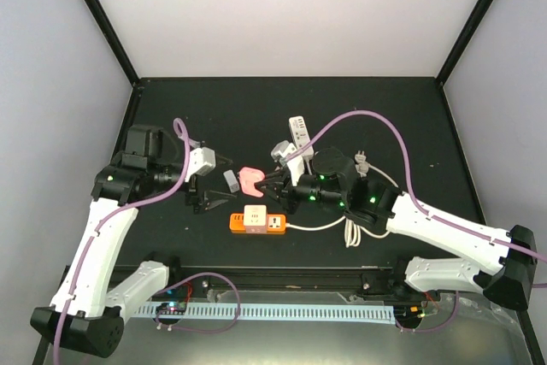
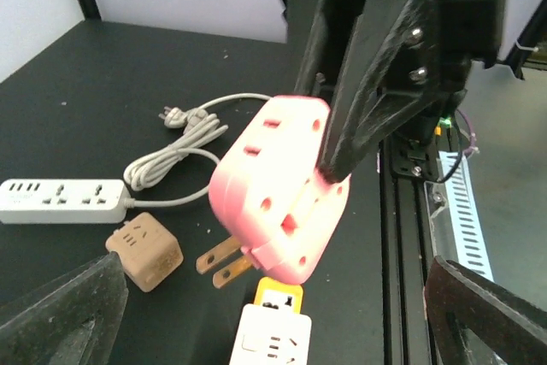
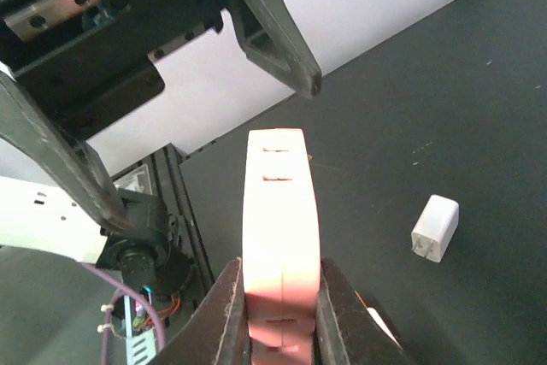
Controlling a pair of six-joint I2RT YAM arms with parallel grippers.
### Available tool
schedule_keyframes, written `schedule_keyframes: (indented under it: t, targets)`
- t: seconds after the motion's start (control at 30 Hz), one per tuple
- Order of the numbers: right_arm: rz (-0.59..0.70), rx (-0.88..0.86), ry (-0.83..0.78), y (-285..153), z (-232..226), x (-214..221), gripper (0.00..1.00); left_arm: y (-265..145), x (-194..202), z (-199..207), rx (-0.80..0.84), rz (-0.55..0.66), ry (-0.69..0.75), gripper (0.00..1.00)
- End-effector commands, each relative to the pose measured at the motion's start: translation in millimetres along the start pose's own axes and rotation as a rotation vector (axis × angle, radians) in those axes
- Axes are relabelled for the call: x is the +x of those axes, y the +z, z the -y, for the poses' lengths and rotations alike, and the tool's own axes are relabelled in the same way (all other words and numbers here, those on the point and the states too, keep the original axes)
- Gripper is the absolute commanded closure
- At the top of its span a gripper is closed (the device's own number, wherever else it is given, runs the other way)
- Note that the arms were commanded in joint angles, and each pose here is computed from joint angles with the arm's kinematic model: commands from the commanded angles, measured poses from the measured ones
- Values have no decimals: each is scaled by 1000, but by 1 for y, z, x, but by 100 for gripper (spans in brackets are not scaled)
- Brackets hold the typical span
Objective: Insert the plug
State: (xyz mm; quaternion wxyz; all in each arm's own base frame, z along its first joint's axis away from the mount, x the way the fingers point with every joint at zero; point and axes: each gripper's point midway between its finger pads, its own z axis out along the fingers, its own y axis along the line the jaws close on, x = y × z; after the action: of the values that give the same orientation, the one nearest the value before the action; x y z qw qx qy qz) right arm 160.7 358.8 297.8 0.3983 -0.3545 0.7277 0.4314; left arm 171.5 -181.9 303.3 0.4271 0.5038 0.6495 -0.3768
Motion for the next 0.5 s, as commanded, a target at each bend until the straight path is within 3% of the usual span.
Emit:
schedule_keyframes:
  t: [0.0, 0.17, 0.47]
  targets:
    - [-27, -80, -47, -1, -16, 0, 99, -11, -17, 24, 57, 35, 132, 2]
    - [-120, -205, -77, 7, -35, 12, 99, -5, -17, 23, 126, 19, 104, 5]
    - [-163, -248, -133, 8, -44, 12, 99, 5, 14, 35, 280, -87, -8, 39]
